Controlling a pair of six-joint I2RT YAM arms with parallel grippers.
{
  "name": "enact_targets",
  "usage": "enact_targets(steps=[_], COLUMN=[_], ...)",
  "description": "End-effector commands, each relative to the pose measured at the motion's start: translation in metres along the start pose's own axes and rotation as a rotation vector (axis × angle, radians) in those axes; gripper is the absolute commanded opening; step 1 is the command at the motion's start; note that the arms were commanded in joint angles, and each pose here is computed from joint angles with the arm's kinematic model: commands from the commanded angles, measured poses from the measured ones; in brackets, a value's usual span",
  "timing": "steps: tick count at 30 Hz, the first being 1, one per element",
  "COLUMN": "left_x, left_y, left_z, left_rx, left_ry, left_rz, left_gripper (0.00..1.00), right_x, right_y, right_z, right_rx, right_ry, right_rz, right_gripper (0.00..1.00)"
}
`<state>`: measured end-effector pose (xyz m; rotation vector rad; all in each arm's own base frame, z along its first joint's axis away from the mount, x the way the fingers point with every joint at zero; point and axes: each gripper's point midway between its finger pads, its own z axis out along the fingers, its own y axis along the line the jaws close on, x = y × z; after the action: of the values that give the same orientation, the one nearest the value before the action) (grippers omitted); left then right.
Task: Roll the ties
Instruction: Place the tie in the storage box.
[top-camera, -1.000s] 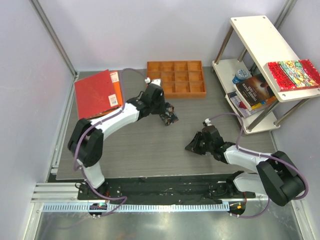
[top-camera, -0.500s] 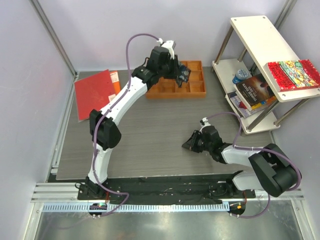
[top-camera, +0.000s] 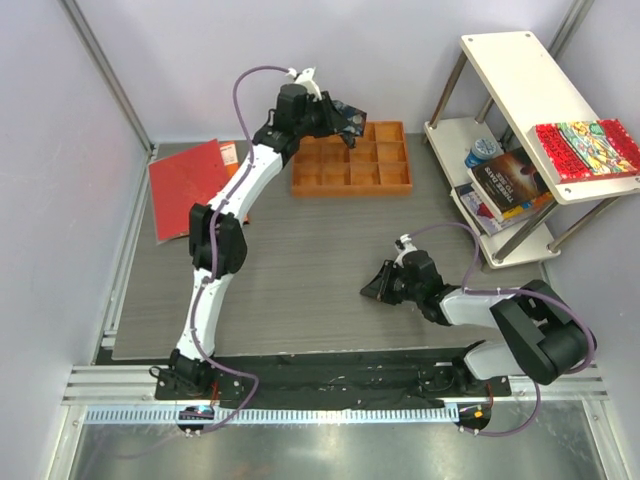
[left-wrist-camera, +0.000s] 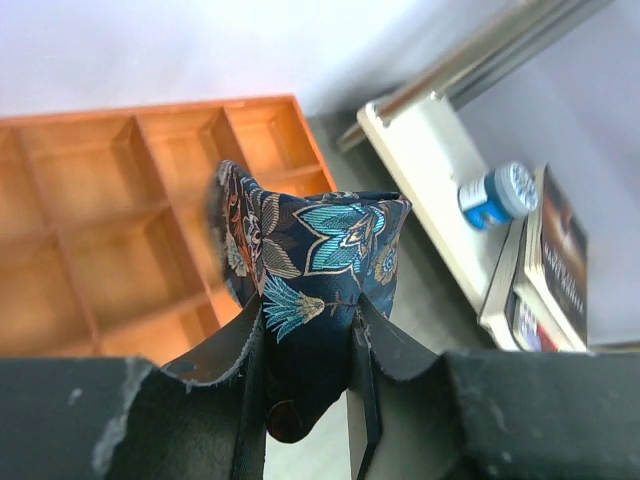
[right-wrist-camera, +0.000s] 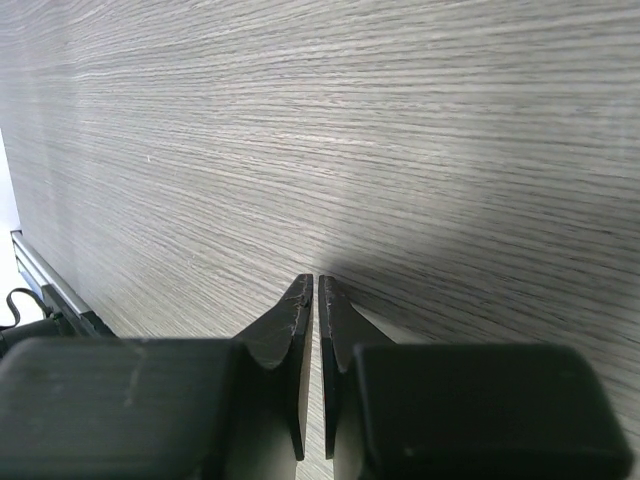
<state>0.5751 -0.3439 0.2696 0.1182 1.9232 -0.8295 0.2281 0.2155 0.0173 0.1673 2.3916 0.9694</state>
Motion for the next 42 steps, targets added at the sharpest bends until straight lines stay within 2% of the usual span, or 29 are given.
enact_targets(steps=[1, 2, 3, 8, 13, 17, 24, 30, 34, 42], left_x=[-0.027, -0.035, -0.017, 0.012, 0.038, 0.042, 0.069, 0.086, 0.086, 0.108], left_y=[-0.005, -0.006, 0.014, 0.062, 0.098, 0.116, 0.111, 0.103, 0.107, 0.136], left_z=[0.028, 0.030, 0.045, 0.067, 0.073, 0.070, 0.071, 0.078, 0.076, 0.076], left_rx=[0.256, 0.282, 0.263, 0.151, 0.035, -0.110, -0.315, -0.382, -0.492, -0.567], left_ry=[-0.117, -0.141, -0.115, -0.089, -0.040, -0.024, 0.030, 0.031, 0.015, 0.089], left_rz=[-0.070, -0.084, -0.111, -0.185, -0.158, 0.010, 0.328, 0.434, 0.591, 0.649], left_gripper=[0.00, 0.00, 0.00, 0.00, 0.00, 0.00, 0.00, 0.00, 0.00, 0.00], right_x=[0.021, 0.020, 0.020, 0.019, 0.020, 0.019, 0.019, 0.020, 0.020, 0.022], right_y=[-0.024, -0.025, -0.024, -0.025, -0.025, -0.025, -0.025, -0.025, -0.025, -0.025], right_z=[-0.001, -0.001, -0.001, 0.000, 0.000, 0.000, 0.000, 0.000, 0.001, 0.003], right_rx=[0.080, 0.084, 0.085, 0.088, 0.089, 0.089, 0.088, 0.087, 0.087, 0.090], right_ry=[0.070, 0.064, 0.061, 0.058, 0.063, 0.061, 0.062, 0.063, 0.067, 0.082], right_rz=[-0.020, -0.017, -0.019, -0.017, -0.016, -0.016, -0.015, -0.013, -0.013, -0.010], right_gripper=[0.12, 0.13, 0.12, 0.12, 0.11, 0.11, 0.10, 0.09, 0.09, 0.09])
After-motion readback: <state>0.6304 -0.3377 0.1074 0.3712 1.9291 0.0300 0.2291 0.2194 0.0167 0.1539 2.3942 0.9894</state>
